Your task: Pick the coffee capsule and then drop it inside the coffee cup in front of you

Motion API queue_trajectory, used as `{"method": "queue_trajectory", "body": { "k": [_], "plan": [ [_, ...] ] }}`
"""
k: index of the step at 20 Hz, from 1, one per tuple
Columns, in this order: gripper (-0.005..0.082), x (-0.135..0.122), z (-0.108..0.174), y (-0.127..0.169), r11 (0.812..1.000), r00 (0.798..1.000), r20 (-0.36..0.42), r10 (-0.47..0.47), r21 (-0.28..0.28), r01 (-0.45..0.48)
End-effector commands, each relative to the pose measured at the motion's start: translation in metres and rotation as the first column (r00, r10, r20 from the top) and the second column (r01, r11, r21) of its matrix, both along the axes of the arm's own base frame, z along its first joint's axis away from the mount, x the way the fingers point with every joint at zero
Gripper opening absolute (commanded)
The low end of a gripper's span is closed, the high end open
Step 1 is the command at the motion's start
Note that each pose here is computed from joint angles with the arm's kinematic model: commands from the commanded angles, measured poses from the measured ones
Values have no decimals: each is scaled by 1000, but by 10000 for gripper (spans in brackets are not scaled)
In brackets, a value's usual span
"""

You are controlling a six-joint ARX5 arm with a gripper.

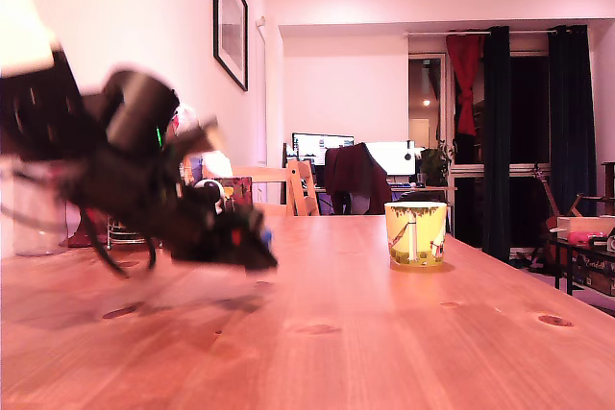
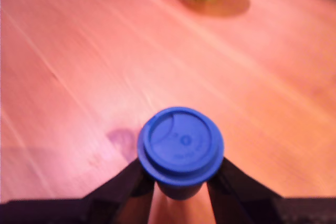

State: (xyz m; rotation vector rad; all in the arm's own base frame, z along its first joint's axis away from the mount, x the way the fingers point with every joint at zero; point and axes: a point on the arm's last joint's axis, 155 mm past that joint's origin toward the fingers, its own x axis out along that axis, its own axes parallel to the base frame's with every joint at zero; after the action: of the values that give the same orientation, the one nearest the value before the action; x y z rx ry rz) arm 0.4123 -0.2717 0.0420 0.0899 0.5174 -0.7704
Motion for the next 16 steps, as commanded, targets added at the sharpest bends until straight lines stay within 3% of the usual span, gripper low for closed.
{"method": "queue_trajectory", "body": {
  "k": [1, 11, 16],
  "plan": [
    [179, -2, 14, 2, 1000, 1000, 16, -2, -5, 2],
    [179, -9, 80, 4, 999, 995, 97, -1, -47, 5],
    [179, -12, 93, 4, 998, 994, 113, -4, -56, 11]
  ]
}}
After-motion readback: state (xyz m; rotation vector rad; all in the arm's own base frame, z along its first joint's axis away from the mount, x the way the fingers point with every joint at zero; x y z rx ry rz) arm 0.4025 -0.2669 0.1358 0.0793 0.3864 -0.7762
